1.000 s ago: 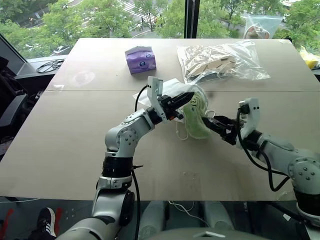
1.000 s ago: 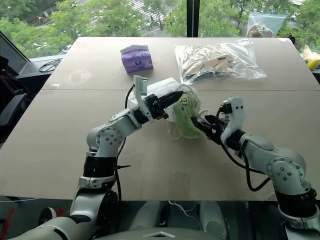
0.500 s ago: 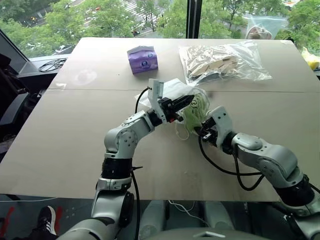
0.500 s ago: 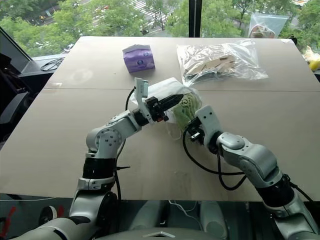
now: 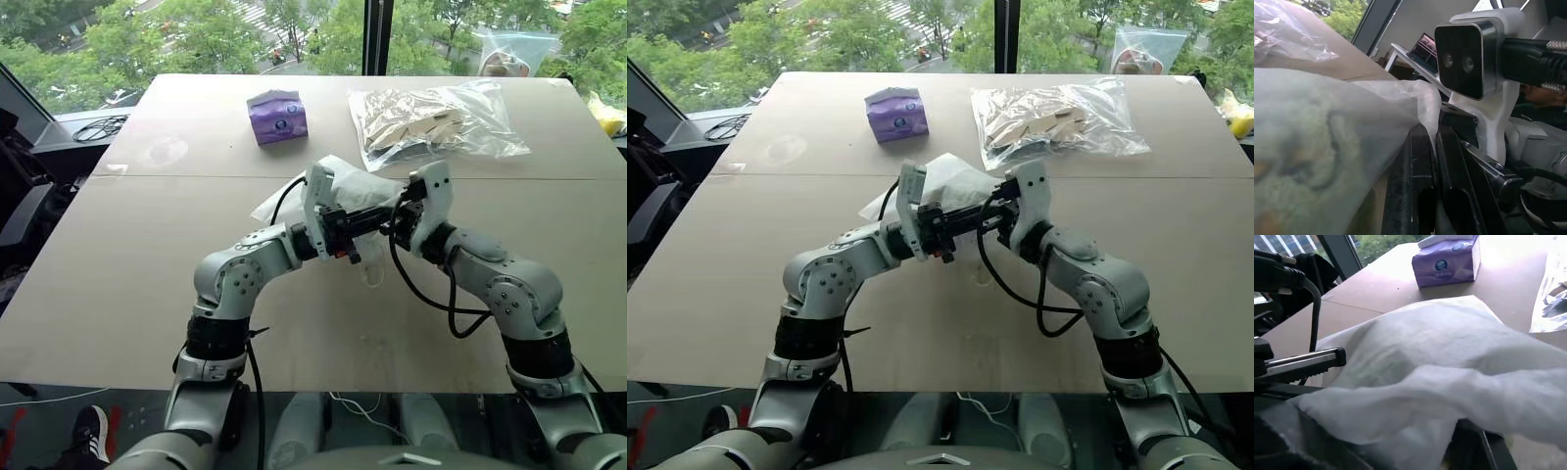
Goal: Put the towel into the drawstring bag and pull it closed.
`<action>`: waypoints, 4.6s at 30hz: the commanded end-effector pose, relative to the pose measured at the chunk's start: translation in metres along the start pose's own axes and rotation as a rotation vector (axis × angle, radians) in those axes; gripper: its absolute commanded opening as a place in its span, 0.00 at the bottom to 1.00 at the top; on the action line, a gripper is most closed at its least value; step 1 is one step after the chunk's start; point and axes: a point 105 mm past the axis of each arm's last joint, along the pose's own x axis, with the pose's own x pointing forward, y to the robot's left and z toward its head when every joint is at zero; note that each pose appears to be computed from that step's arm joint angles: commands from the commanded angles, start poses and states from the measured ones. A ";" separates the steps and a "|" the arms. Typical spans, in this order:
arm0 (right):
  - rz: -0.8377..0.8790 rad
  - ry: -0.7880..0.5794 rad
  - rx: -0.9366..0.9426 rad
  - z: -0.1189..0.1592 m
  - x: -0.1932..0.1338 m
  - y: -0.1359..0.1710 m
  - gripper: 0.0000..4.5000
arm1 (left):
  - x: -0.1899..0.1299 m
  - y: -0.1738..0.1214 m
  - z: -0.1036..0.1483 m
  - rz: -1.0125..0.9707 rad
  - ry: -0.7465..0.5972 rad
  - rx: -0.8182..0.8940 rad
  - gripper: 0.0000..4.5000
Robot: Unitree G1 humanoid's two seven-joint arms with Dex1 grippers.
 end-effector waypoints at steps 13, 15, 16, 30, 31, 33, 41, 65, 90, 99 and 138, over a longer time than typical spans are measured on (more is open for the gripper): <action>-0.115 -0.092 0.110 0.000 -0.026 -0.030 0.84 | -0.010 0.000 0.028 -0.018 -0.095 0.061 0.00; -0.110 -0.079 0.084 -0.001 -0.041 -0.031 0.84 | -0.011 0.006 0.029 0.005 -0.096 0.067 0.00; -0.103 -0.076 0.072 -0.001 -0.047 -0.030 0.84 | -0.011 0.009 0.029 0.016 -0.096 0.069 0.00; -0.214 0.022 -0.246 -0.008 -0.111 -0.067 0.84 | -0.010 0.017 0.037 0.012 -0.099 0.099 0.00; -0.235 0.067 -0.286 -0.015 -0.109 -0.073 0.84 | -0.010 0.017 0.037 0.010 -0.098 0.098 0.00; -0.247 0.089 -0.289 -0.023 -0.100 -0.077 0.84 | -0.009 0.017 0.036 0.006 -0.096 0.097 0.00; -0.334 0.102 -0.361 -0.035 -0.070 -0.093 0.84 | -0.009 0.014 0.037 0.003 -0.099 0.102 0.00; -0.384 -0.112 -0.272 0.003 -0.062 -0.095 0.00 | -0.018 0.024 0.039 0.098 -0.107 0.162 0.41; -0.390 -0.106 -0.253 0.003 -0.066 -0.096 0.00 | -0.062 0.007 -0.060 0.122 0.219 0.127 0.72; -0.399 -0.114 -0.242 0.002 -0.068 -0.096 0.00 | -0.063 0.033 -0.076 0.304 0.125 0.172 0.61; -1.477 -0.599 -0.496 0.120 -0.203 -0.171 0.00 | -0.201 0.103 0.151 1.554 -0.435 0.946 0.02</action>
